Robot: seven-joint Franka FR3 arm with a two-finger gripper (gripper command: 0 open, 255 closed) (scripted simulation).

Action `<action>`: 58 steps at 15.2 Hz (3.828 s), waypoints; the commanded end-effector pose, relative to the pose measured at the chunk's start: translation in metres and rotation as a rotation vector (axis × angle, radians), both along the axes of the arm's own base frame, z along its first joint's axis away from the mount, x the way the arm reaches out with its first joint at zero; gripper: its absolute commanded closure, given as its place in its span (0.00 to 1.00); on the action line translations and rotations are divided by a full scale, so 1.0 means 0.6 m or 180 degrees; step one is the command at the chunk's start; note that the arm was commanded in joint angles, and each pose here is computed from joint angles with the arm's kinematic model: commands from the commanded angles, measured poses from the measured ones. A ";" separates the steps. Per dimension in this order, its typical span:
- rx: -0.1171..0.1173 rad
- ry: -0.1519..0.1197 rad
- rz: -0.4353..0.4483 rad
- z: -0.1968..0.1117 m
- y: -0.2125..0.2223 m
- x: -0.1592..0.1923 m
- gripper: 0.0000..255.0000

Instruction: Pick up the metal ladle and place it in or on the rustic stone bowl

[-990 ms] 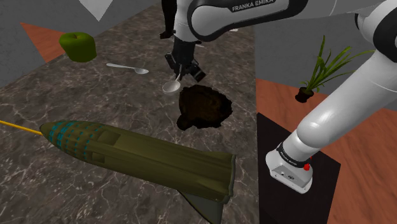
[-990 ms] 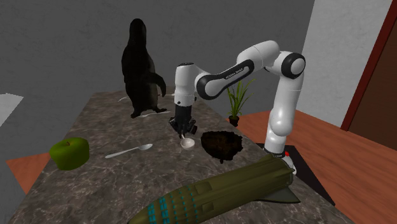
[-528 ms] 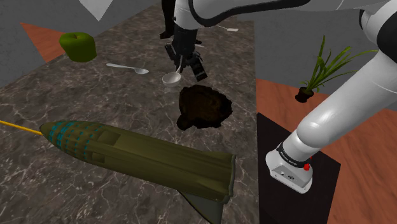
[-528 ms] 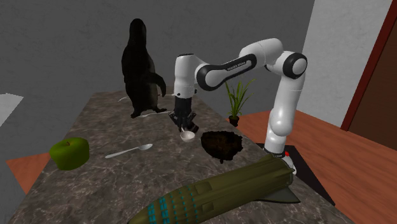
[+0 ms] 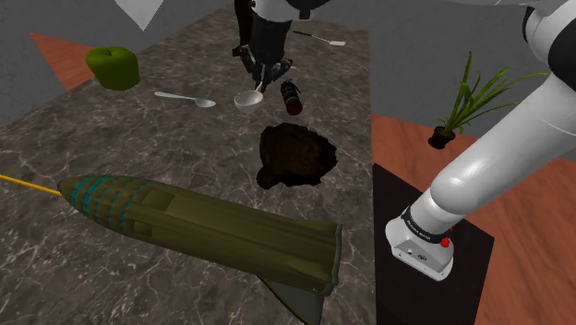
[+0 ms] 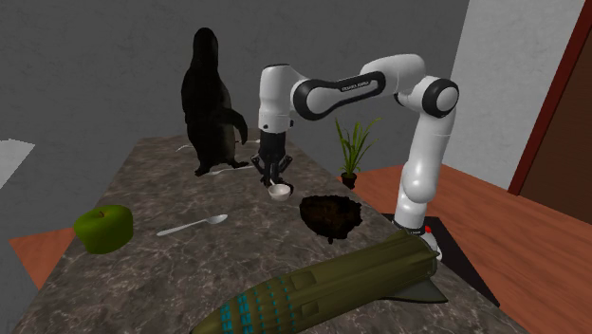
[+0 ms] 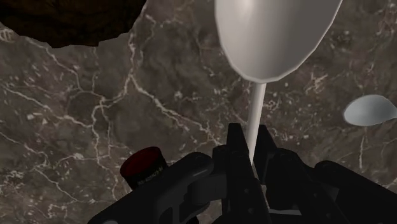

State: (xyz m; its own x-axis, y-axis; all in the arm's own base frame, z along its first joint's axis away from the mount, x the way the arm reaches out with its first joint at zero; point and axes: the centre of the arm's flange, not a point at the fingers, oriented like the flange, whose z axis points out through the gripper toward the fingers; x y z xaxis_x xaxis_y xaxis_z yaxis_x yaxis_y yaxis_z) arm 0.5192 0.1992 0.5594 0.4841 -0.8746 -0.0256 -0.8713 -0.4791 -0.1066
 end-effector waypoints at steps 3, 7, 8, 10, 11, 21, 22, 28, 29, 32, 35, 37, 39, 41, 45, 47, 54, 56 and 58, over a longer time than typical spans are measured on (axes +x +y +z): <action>0.0000 0.0001 0.0000 0.036 -0.001 0.000 1.00; 0.0000 0.0001 0.0000 0.071 -0.001 0.000 1.00; 0.0000 0.0001 0.0000 0.080 -0.001 0.000 1.00; 0.0000 0.0001 0.0000 0.097 -0.001 0.000 1.00; 0.0000 0.0001 0.0000 0.106 -0.001 0.000 1.00; 0.0000 0.0001 0.0000 0.130 0.073 -0.159 1.00; 0.0000 0.0001 0.0000 0.132 0.082 -0.179 1.00; 0.0000 0.0001 0.0000 0.140 0.137 -0.299 1.00; 0.0000 0.0001 0.0000 0.141 0.143 -0.311 1.00; 0.0000 0.0001 0.0000 0.115 0.143 -0.311 1.00; 0.0000 0.0001 0.0000 0.088 0.143 -0.311 1.00; 0.0000 0.0001 0.0000 0.071 0.143 -0.311 1.00; 0.0000 0.0001 0.0000 0.053 0.143 -0.311 1.00; 0.0000 0.0001 0.0000 0.035 0.143 -0.311 1.00; 0.0000 0.0001 0.0000 0.002 0.142 -0.311 1.00; 0.0000 0.0001 0.0000 0.002 0.143 -0.311 1.00; 0.0000 0.0001 0.0000 0.002 0.143 -0.311 0.00; 0.0000 0.0001 0.0000 0.002 0.143 -0.311 0.00; 0.0000 0.0001 0.0000 0.002 0.143 -0.311 0.00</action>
